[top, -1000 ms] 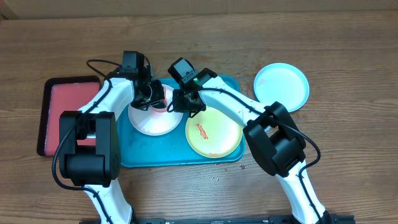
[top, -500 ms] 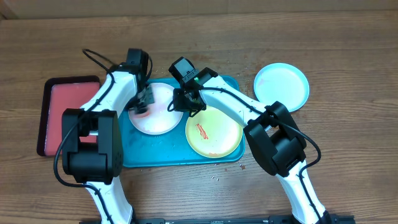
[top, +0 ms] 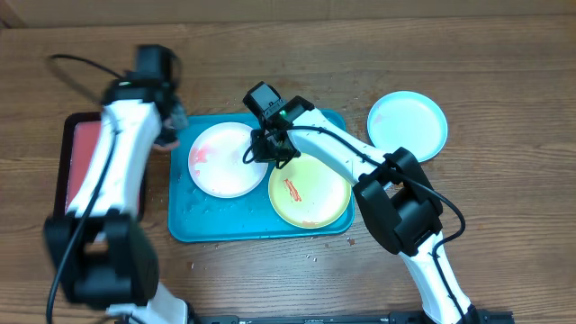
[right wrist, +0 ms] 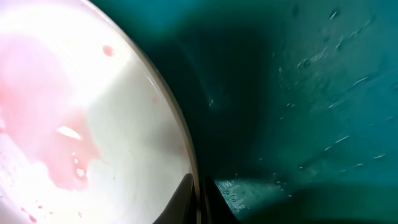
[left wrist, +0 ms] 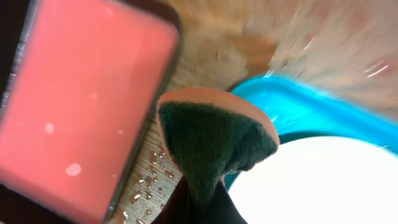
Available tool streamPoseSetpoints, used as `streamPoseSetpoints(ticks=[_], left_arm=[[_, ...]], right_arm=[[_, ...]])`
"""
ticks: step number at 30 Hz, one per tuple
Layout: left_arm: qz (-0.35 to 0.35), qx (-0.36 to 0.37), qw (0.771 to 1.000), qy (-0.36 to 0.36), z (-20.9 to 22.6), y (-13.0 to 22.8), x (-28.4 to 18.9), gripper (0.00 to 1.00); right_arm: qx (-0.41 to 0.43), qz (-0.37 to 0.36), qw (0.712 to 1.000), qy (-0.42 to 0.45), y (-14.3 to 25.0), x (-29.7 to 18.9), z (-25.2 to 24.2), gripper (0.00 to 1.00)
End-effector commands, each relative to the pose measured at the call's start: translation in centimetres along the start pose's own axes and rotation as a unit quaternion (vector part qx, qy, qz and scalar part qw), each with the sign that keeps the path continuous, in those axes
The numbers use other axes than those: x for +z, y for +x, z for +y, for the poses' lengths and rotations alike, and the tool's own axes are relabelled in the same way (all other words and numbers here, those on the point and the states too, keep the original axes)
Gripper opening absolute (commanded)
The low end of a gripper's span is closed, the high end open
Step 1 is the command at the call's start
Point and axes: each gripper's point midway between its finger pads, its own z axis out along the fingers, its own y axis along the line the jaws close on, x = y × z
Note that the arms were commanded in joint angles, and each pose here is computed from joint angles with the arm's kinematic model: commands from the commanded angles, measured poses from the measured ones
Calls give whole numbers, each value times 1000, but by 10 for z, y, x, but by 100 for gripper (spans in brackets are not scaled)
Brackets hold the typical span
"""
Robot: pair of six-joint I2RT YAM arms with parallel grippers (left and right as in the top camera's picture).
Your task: Clean dirty plates on tray and stack at the side
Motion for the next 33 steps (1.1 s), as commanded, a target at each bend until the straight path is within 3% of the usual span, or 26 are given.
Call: streamPoseSetpoints(ticks=[1, 8, 10, 11, 16, 21, 28, 33], left_arm=[[-11, -69, 995, 75, 16, -17, -34, 4], [53, -178, 982, 38, 106, -2, -18, 4], [64, -211, 974, 53, 122, 0, -12, 4], [66, -234, 968, 59, 136, -2, -9, 4], [62, -277, 959, 28, 176, -1, -1, 4], [74, -287, 955, 22, 184, 3, 8, 4], [88, -286, 954, 28, 180, 6, 16, 4], [88, -284, 954, 29, 178, 6, 16, 4]], right_arm=[[-76, -63, 995, -9, -31, -45, 17, 4], [-166, -185, 965, 79, -62, -125, 36, 4], [-198, -224, 946, 129, -68, -148, 39, 4], [-214, -262, 922, 189, -73, -171, 38, 4], [-210, -342, 857, 323, -72, -223, 37, 4], [-269, -354, 789, 424, -58, -251, 49, 4], [-331, -335, 732, 492, -46, -267, 60, 4], [-310, -343, 696, 550, -46, -290, 53, 4]])
